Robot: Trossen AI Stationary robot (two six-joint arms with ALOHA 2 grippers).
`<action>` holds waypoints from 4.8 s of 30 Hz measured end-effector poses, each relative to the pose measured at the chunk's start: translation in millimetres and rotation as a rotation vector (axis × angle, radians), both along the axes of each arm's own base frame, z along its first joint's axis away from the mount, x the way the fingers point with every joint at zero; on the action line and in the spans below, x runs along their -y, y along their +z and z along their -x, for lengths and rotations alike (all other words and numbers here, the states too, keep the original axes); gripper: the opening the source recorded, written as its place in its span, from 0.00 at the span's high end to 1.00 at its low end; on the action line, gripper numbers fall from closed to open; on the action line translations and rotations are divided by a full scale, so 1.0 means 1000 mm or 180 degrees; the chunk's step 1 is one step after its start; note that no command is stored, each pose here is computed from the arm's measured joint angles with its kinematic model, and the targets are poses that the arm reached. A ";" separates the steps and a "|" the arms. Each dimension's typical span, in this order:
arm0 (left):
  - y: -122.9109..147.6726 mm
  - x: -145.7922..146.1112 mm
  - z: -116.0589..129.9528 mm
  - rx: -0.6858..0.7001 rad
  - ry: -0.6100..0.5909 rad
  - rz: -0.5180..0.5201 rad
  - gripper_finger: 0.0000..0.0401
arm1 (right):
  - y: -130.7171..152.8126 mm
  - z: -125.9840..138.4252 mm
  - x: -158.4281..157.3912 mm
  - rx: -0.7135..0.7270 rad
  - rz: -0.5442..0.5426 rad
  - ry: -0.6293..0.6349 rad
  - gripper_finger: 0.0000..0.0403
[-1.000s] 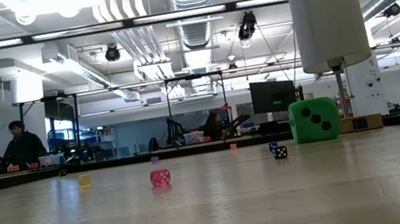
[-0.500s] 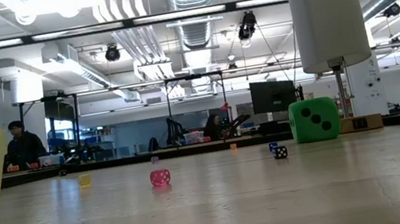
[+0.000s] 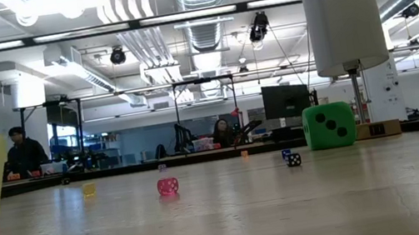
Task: Pick & Place Dice
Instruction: Put the large orange dice into the yellow bin, then put the large green dice into the yellow bin
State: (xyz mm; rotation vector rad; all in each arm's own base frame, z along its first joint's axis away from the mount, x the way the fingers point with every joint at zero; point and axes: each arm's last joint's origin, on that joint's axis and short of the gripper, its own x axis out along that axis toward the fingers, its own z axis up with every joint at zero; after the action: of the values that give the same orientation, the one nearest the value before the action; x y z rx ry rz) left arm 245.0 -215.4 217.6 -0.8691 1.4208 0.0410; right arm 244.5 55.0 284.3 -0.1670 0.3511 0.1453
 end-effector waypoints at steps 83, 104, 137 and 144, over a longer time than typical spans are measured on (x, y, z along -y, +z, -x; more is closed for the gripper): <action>0.042 -0.117 -0.035 0.1303 0.0804 -0.2446 0.01 | -0.020 0.029 0.060 -0.0938 -0.0727 -0.2089 0.55; 0.042 -0.116 -0.035 0.1304 0.0803 -0.2445 0.01 | -0.061 0.051 0.118 -0.2018 -0.0922 -0.3731 0.55; 0.042 -0.116 -0.035 0.1304 0.0804 -0.2445 0.01 | -0.088 0.066 0.135 -0.2190 -0.1281 -0.4259 0.55; 0.042 -0.116 -0.035 0.1304 0.0803 -0.2445 0.02 | -0.102 0.046 0.142 -0.2303 -0.1260 -0.4150 0.55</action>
State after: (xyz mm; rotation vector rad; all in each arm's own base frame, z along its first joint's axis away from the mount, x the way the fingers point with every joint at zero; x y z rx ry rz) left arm 280.1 -98.9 260.0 -0.3722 0.7956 0.5356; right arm 198.6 -87.1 182.3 0.5383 1.0701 -1.0382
